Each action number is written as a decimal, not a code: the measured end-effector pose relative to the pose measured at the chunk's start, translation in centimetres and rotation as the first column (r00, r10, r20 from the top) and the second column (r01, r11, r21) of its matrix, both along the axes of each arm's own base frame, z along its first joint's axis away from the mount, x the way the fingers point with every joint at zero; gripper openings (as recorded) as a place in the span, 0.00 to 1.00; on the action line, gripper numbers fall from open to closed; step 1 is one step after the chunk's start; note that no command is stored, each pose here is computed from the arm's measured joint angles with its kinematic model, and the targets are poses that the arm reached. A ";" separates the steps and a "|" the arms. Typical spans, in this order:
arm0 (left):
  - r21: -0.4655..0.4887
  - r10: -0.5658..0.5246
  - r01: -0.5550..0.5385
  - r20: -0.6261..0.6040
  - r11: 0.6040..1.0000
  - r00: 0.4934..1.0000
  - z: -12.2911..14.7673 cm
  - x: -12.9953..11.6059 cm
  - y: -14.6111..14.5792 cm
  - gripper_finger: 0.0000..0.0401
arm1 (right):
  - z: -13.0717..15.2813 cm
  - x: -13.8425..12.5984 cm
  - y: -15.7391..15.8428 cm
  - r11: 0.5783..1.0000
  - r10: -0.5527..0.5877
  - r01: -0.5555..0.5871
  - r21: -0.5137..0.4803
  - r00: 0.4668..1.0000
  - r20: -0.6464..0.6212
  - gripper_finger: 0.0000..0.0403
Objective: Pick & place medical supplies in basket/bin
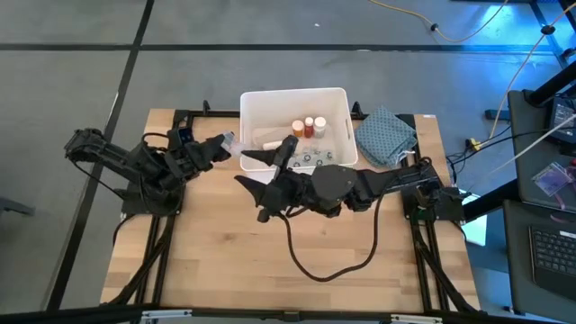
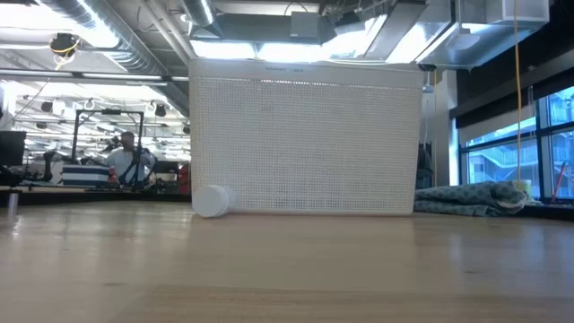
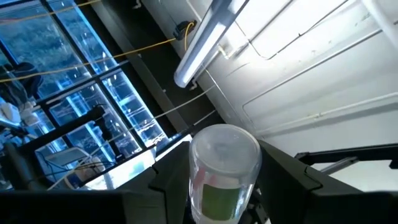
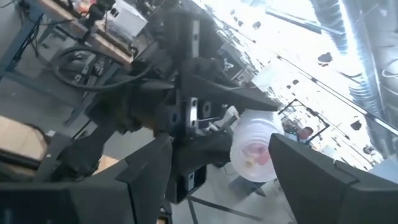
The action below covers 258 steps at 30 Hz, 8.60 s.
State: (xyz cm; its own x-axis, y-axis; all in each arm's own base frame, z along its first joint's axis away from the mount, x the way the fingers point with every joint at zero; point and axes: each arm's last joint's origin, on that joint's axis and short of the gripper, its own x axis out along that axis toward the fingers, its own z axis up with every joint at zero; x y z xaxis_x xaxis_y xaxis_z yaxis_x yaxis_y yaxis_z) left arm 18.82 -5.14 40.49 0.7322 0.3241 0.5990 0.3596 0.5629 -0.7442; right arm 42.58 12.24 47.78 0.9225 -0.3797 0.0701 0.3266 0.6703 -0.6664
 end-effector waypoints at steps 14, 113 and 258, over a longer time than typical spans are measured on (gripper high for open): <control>0.046 0.010 -0.008 -0.045 0.999 0.999 -0.4 0.4 -0.2 0.39 | 0.4 0.0 -0.1 1.000 0.001 -0.001 0.007 0.999 0.037 0.67; 0.449 0.630 -0.452 -0.643 0.771 0.435 -3.2 -11.1 5.2 0.42 | -20.8 -7.8 -29.1 0.308 0.141 0.791 0.529 0.512 -0.847 0.34; 0.469 0.454 0.561 -0.873 0.683 0.178 -11.5 -2.3 0.5 0.35 | -25.0 -0.9 6.1 0.436 -0.253 0.261 0.862 0.954 -0.161 0.68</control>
State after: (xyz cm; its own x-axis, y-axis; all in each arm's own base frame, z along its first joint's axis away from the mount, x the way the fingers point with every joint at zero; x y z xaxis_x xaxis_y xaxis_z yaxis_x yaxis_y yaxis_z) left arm 16.57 -4.63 29.03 0.7962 0.2102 -0.5673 -0.2223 0.9738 0.0489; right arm 41.66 18.35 22.81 0.7705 -0.4598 -0.4415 0.5852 0.7848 0.2041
